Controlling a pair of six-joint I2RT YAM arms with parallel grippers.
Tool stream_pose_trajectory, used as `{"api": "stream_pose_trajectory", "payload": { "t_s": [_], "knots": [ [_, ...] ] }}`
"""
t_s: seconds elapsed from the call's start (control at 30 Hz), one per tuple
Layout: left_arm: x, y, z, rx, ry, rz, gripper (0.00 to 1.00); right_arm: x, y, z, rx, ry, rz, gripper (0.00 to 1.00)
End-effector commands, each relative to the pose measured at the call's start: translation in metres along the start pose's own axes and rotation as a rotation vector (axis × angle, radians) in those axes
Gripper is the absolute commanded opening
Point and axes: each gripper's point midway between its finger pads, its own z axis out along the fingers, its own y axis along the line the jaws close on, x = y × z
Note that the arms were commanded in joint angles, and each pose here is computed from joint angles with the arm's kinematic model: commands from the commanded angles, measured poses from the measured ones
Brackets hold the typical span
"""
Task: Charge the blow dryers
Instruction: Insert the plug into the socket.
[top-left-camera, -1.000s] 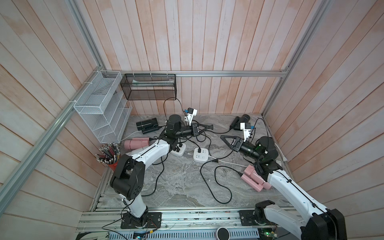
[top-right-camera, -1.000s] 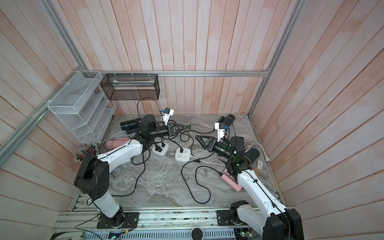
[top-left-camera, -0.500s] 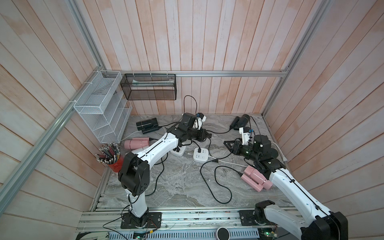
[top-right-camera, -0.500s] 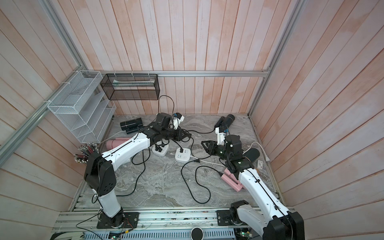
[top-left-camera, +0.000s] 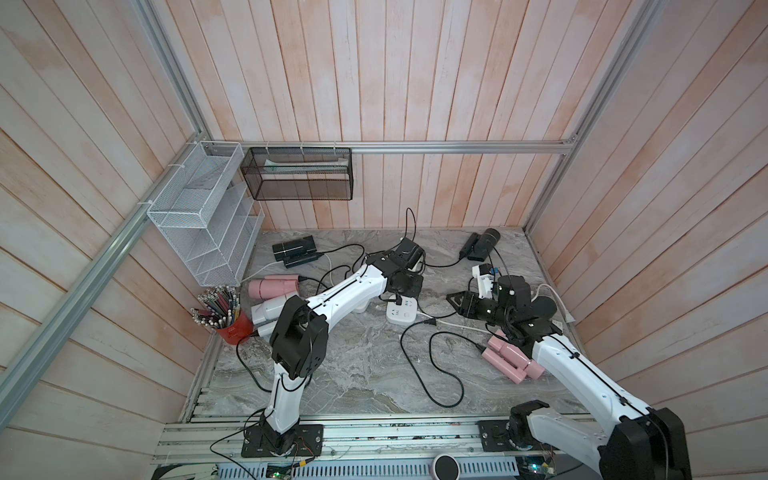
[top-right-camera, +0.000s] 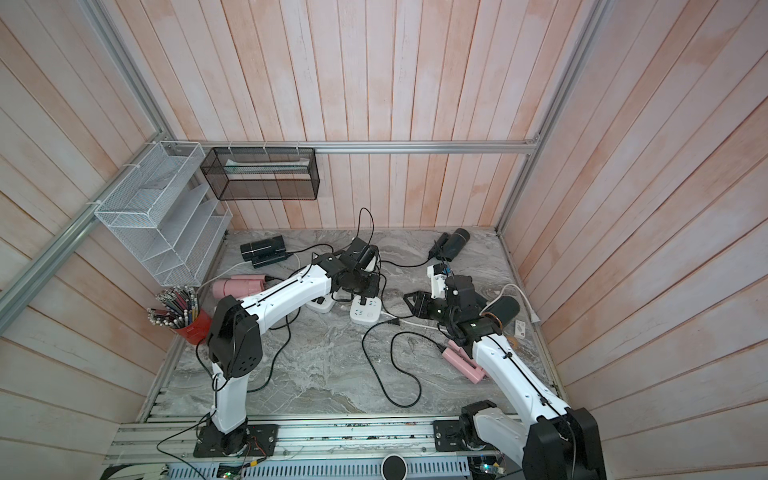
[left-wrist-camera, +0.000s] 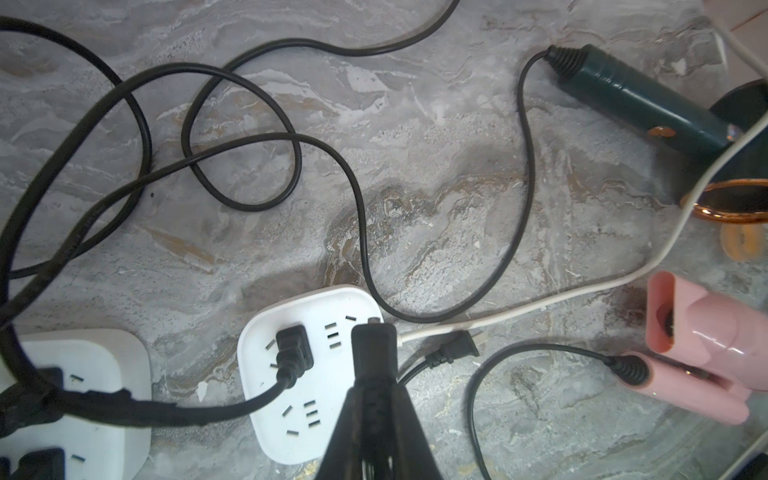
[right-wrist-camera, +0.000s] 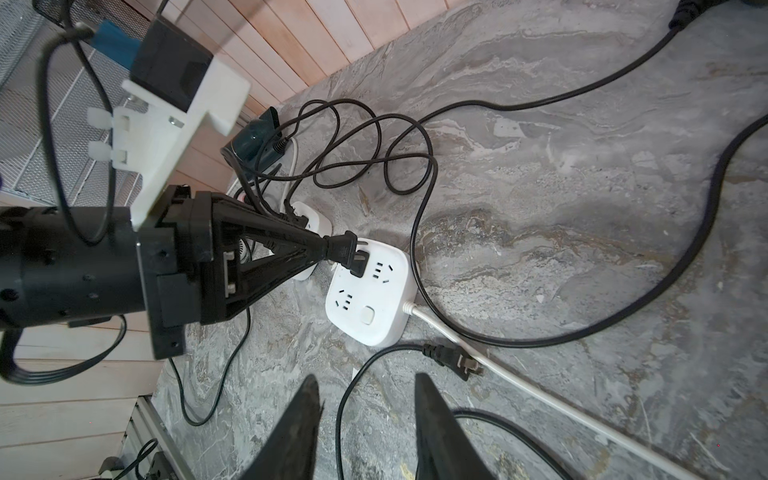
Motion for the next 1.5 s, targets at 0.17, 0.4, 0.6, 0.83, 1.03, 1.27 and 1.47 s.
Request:
{"api": "stream_pose_trajectory", "payload": {
  "t_s": [0.17, 0.4, 0.6, 0.83, 1.03, 1.27, 1.47],
  "knots": [
    [0.014, 0.014, 0.016, -0.116, 0.077, -0.033, 0.08, 0.008, -0.003, 0.004, 0.001, 0.026, -0.011, 0.44],
    [0.021, 0.013, 0.026, -0.14, 0.128, -0.019, 0.08, 0.013, 0.001, 0.005, -0.04, 0.041, -0.038, 0.58],
    [0.027, 0.015, 0.029, -0.158, 0.159, -0.019, 0.08, 0.016, 0.004, 0.007, -0.063, 0.047, -0.043, 0.72],
    [0.028, 0.018, 0.03, -0.174, 0.169, -0.021, 0.07, 0.018, 0.002, 0.008, -0.06, 0.052, -0.041, 0.76],
    [0.026, 0.016, 0.033, -0.173, 0.165, -0.023, 0.07, 0.017, 0.003, 0.007, -0.059, 0.048, -0.044, 0.77],
    [0.025, 0.015, 0.037, -0.171, 0.167, -0.024, 0.07, 0.017, 0.002, 0.007, -0.057, 0.051, -0.046, 0.77],
    [0.03, 0.019, 0.039, -0.189, 0.181, -0.022, 0.07, 0.018, 0.002, 0.008, -0.056, 0.053, -0.045, 0.77]
  ]
}}
